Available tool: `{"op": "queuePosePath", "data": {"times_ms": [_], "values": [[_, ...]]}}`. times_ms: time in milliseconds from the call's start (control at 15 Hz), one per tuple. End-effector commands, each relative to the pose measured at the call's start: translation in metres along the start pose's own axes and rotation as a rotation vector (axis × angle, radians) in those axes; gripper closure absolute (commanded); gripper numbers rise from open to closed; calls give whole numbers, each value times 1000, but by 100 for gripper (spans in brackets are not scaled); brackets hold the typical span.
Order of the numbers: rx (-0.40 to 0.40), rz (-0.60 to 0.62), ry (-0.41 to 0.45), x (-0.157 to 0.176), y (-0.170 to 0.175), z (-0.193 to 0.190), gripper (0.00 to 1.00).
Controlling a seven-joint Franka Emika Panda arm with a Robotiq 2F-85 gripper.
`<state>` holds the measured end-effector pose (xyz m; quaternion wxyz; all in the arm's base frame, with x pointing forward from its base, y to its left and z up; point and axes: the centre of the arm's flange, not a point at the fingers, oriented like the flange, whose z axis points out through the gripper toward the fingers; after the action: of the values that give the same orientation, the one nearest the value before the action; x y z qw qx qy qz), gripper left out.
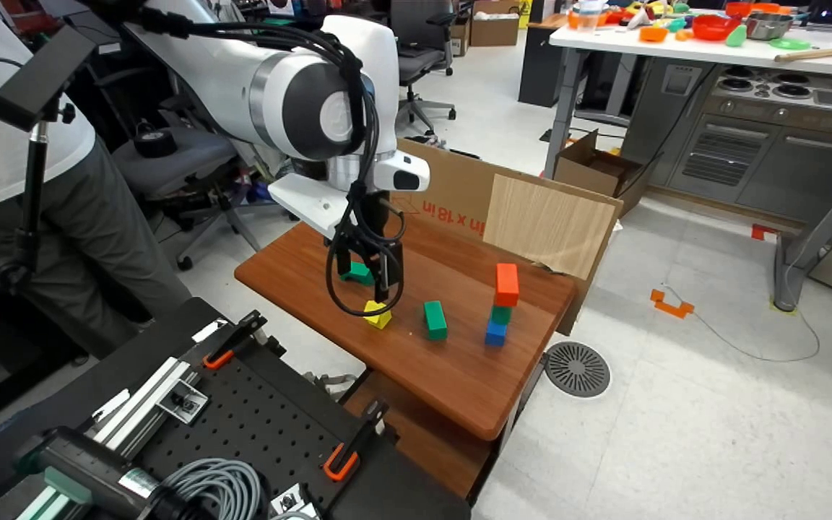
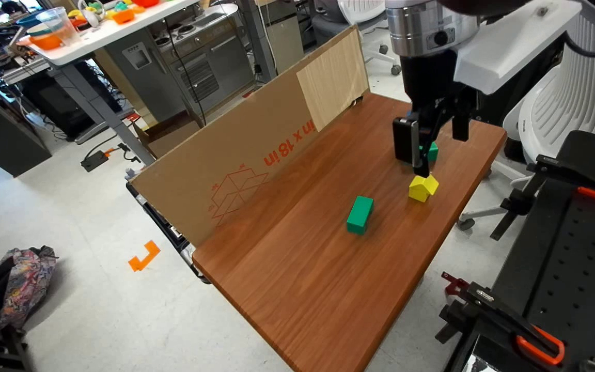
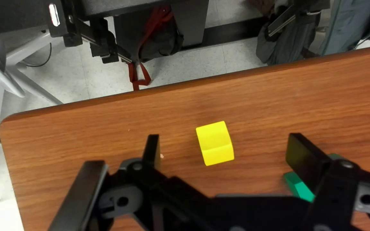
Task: Moe the triangular block to the left
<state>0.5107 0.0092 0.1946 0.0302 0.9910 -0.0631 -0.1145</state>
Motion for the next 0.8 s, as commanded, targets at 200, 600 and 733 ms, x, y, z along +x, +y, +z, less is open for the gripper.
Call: {"op": "queuePosePath", "data": {"times_ms": [200, 600, 733], "values": [[-3, -29, 41, 25, 5, 32, 0], [0, -72, 61, 34, 0, 55, 3], [1, -81, 59, 36, 0, 58, 10]]}}
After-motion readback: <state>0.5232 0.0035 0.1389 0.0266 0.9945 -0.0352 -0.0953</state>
